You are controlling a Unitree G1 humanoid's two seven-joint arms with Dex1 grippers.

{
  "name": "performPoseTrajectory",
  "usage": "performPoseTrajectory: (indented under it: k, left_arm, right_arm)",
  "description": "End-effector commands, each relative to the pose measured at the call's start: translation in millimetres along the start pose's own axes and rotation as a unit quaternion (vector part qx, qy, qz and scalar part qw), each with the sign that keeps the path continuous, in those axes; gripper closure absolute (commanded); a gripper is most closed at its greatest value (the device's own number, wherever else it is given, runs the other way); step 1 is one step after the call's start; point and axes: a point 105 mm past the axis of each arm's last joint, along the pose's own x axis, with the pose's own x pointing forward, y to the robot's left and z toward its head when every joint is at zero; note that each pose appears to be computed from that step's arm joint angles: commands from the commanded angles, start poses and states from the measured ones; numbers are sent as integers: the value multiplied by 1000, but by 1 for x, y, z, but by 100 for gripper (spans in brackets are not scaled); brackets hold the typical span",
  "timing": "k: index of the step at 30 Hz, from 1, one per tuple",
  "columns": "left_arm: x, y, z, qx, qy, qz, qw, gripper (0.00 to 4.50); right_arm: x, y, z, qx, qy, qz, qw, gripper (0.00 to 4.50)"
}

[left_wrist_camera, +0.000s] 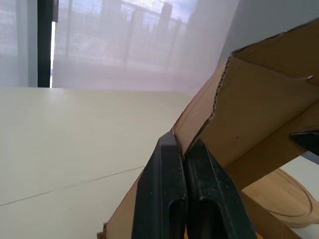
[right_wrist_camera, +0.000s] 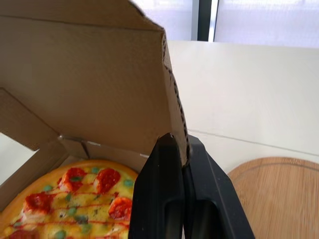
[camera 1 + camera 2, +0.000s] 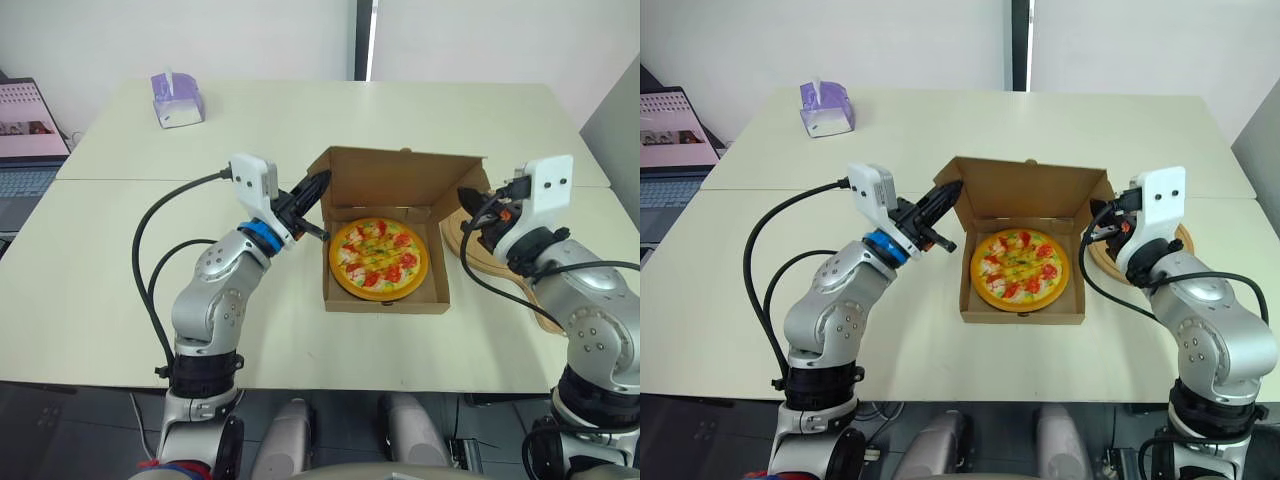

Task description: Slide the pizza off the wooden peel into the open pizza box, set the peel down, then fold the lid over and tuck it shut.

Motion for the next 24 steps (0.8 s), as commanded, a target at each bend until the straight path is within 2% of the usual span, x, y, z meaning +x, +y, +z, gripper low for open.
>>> performPoseTrajectory:
  k: [1,8,9,12,17,22,24]
  left_arm:
    - [-4,-11,8,21,-17,-21,999,450]
    - [-12,-10,-2,19,-6,-13,1000,450]
    - [-12,-9,-2,19,-6,-12,1000,450]
    - [-13,-8,-2,19,-6,-9,1000,450]
    - [-12,-6,-1,22,-7,-6,1000,450]
    - [-12,-7,-4,21,-4,-10,1000,450]
    - [-12,-8,-5,21,-3,-11,1000,450]
  right_arm:
    - [-4,14,-6,6,9,25,1000,448]
    - [-7,10,-14,21,19,11,1000,448]
    - [-7,6,-14,28,17,5,999,429]
    - [-10,-2,-12,35,15,-4,999,356]
    - [-23,-10,-16,56,29,3,998,175]
    - [-44,-17,-24,74,56,57,994,5]
    - [-50,-33,-16,71,54,59,994,2]
